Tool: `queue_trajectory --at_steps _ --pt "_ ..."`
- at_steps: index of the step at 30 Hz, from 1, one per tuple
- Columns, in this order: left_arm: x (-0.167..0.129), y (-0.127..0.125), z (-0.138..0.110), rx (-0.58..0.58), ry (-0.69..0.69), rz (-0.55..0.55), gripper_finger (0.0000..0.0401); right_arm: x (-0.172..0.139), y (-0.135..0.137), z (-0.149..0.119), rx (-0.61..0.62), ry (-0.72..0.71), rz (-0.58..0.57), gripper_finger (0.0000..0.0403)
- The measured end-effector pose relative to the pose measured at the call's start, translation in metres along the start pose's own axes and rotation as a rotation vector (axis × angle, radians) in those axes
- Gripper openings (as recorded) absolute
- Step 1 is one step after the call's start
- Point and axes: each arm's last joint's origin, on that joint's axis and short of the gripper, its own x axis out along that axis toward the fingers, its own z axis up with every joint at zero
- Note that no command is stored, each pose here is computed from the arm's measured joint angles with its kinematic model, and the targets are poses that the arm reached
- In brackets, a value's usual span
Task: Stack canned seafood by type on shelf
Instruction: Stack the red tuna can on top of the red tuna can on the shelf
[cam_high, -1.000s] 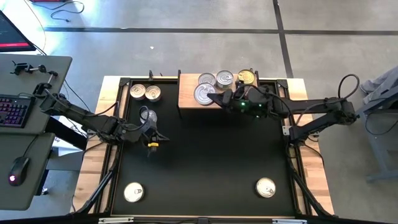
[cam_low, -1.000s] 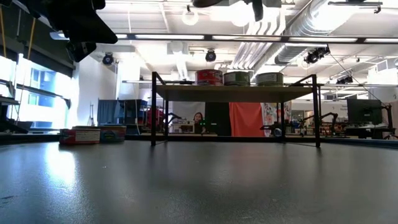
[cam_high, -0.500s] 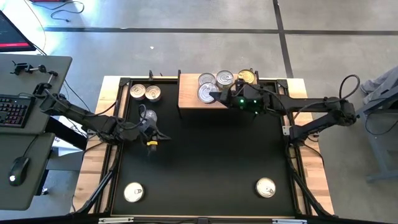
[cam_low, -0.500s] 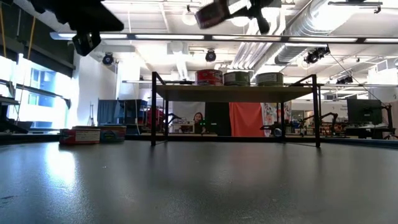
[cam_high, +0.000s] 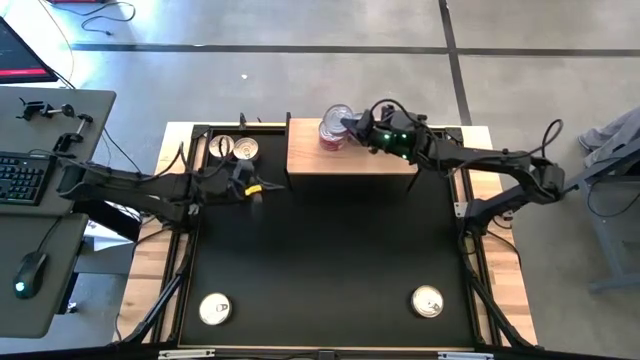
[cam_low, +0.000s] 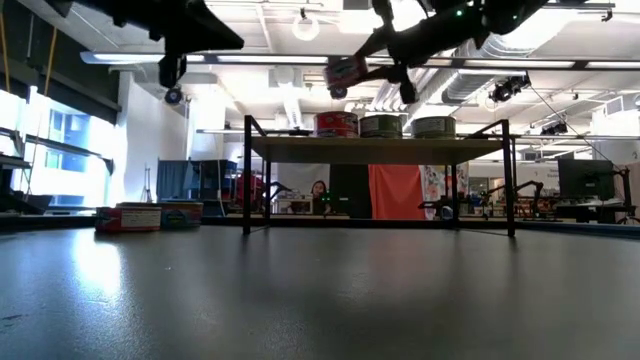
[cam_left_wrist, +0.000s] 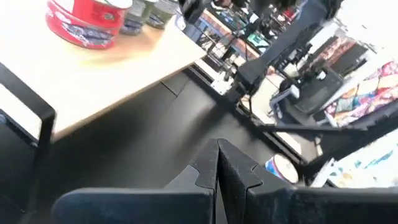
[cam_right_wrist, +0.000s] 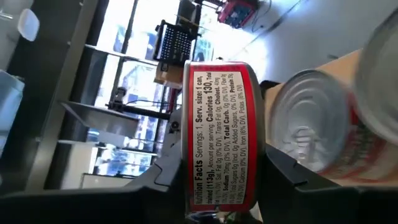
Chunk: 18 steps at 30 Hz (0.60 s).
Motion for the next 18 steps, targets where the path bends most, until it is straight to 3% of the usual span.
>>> queue_trajectory --at_steps 6,18 --pt "0.004 -0.001 0.018 0.090 -0.032 0.000 0.0000 0.015 -0.005 -0.004 0.043 -0.019 -0.043 0.0118" --pt "0.005 0.002 0.028 0.185 0.088 -0.162 0.0000 0.031 -0.026 -0.011 0.126 -0.094 -0.145 0.0118"
